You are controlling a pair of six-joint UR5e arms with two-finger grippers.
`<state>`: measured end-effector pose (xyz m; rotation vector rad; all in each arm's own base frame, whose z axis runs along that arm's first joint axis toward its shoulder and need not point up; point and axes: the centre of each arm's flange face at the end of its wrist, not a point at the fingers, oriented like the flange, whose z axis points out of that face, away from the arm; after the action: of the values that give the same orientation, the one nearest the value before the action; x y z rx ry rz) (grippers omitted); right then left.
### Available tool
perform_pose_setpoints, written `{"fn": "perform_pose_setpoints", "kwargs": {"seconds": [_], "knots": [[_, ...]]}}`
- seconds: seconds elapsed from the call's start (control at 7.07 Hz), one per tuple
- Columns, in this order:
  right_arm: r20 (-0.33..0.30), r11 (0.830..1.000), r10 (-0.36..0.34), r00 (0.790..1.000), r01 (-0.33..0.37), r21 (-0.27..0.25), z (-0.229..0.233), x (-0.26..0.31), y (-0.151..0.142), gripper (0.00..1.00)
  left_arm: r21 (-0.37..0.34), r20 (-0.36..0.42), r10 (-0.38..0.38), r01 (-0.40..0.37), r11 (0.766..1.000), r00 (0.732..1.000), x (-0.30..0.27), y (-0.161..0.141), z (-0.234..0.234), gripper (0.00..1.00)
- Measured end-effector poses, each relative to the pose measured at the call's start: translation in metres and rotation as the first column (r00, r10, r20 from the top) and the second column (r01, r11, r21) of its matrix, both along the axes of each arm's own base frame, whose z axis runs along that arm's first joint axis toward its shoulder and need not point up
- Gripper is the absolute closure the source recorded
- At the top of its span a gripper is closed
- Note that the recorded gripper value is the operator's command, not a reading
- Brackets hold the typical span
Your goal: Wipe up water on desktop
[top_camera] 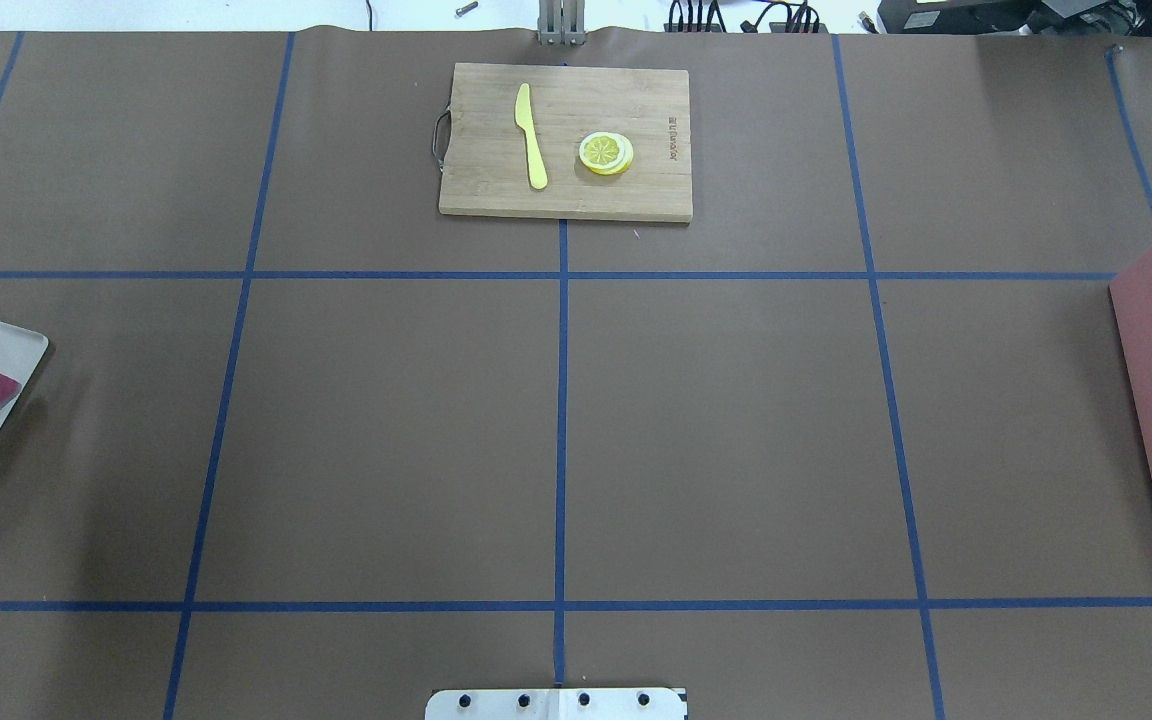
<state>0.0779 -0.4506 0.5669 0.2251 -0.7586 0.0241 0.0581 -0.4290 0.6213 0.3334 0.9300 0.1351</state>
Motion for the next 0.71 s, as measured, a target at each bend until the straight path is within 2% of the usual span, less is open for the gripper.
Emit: {"fn": "perform_pose_setpoints", "kwargs": {"seconds": [0.28, 0.42, 0.57, 0.71], "knots": [[-0.001, 1.000, 0.000, 1.000, 0.000, -0.003, 0.0015, 0.0001, -0.0001, 0.00, -0.001, 0.001, 0.001, -0.001, 1.000, 1.000, 0.0000, 0.0001, 0.0013, 0.66], [-0.002, 1.000, 0.001, 1.000, -0.001, -0.007, 0.0039, 0.0002, -0.0001, 0.00, -0.002, 0.002, 0.002, -0.002, 1.000, 1.000, 0.0001, -0.0002, 0.0026, 0.76], [-0.002, 1.000, 0.001, 1.000, -0.001, -0.011, 0.0055, 0.0002, -0.0002, 0.00, -0.002, 0.003, 0.001, -0.001, 1.000, 1.000, 0.0001, -0.0003, 0.0030, 0.99], [-0.002, 1.000, 0.001, 1.000, -0.001, -0.012, 0.0061, 0.0002, -0.0002, 0.00, -0.002, 0.002, 0.001, -0.001, 1.000, 1.000, 0.0000, -0.0004, 0.0027, 1.00]]}}
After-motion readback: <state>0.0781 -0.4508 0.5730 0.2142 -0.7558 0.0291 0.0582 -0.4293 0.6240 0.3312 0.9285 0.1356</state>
